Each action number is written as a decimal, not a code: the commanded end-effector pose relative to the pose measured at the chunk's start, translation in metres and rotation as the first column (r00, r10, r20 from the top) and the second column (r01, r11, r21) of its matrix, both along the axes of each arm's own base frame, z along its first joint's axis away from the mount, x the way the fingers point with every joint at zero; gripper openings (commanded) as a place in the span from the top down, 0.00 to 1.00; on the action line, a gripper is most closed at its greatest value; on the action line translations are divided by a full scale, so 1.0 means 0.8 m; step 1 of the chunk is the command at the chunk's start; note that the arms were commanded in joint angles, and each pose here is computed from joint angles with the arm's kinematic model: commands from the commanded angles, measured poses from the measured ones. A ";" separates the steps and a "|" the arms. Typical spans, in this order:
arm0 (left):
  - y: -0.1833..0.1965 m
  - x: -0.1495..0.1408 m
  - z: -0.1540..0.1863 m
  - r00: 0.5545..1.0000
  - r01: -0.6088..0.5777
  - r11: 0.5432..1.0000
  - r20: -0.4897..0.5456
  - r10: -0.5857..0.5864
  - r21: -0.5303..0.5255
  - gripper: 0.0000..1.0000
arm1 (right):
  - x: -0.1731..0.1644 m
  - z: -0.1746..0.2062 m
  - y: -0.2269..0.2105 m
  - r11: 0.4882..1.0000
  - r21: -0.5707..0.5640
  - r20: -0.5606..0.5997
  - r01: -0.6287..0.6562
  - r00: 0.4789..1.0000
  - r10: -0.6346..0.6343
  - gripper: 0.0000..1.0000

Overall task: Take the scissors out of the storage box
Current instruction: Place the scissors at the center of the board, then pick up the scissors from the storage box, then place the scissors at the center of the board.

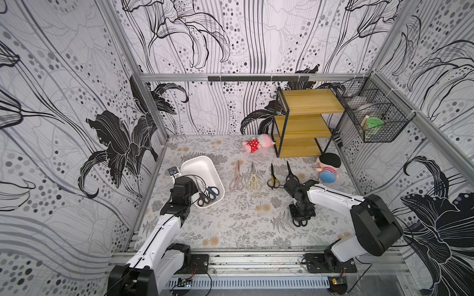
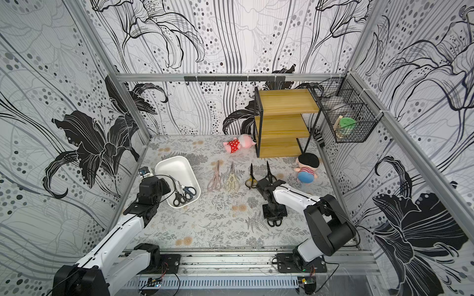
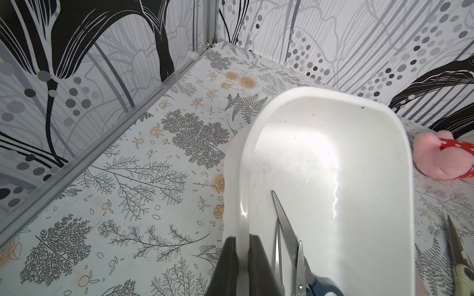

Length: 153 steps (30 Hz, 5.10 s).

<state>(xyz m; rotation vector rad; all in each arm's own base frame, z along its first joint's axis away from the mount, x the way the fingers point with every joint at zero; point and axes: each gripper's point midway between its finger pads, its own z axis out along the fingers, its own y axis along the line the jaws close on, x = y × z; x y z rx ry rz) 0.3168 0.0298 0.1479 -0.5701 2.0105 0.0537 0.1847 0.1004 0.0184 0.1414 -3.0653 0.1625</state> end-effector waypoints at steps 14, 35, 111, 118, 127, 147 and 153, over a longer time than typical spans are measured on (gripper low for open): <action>0.004 0.012 0.044 0.993 -0.019 1.000 0.121 0.018 0.010 1.00 | 0.014 0.013 -0.002 1.000 -0.009 0.051 -0.007 0.999 0.008 0.66; 0.007 0.009 0.039 0.994 -0.034 0.999 0.107 0.032 0.015 1.00 | 0.188 0.199 0.225 0.821 0.514 0.497 -0.248 0.867 -0.049 0.60; 0.022 0.002 0.026 0.991 -0.117 0.993 0.074 0.116 0.014 1.00 | 0.136 0.112 0.542 0.586 0.510 0.523 -0.630 0.768 0.370 1.00; 0.025 0.000 0.026 0.989 -0.132 0.991 0.070 0.130 0.019 1.00 | 0.139 0.132 0.530 0.596 0.485 0.546 -0.639 0.754 0.364 1.00; 0.024 0.001 0.028 0.989 -0.130 0.991 0.074 0.129 0.018 1.00 | 0.146 0.138 0.502 0.650 0.437 0.556 -0.622 0.755 0.348 1.00; 0.016 0.011 0.028 0.993 -0.089 0.996 0.076 0.088 0.013 1.00 | 0.073 0.097 0.278 0.886 0.341 0.337 -0.313 0.921 0.196 1.00; 0.018 0.011 0.031 0.993 -0.092 0.995 0.081 0.090 0.024 1.00 | 0.028 0.067 0.204 0.936 0.272 0.234 -0.222 0.959 0.159 1.00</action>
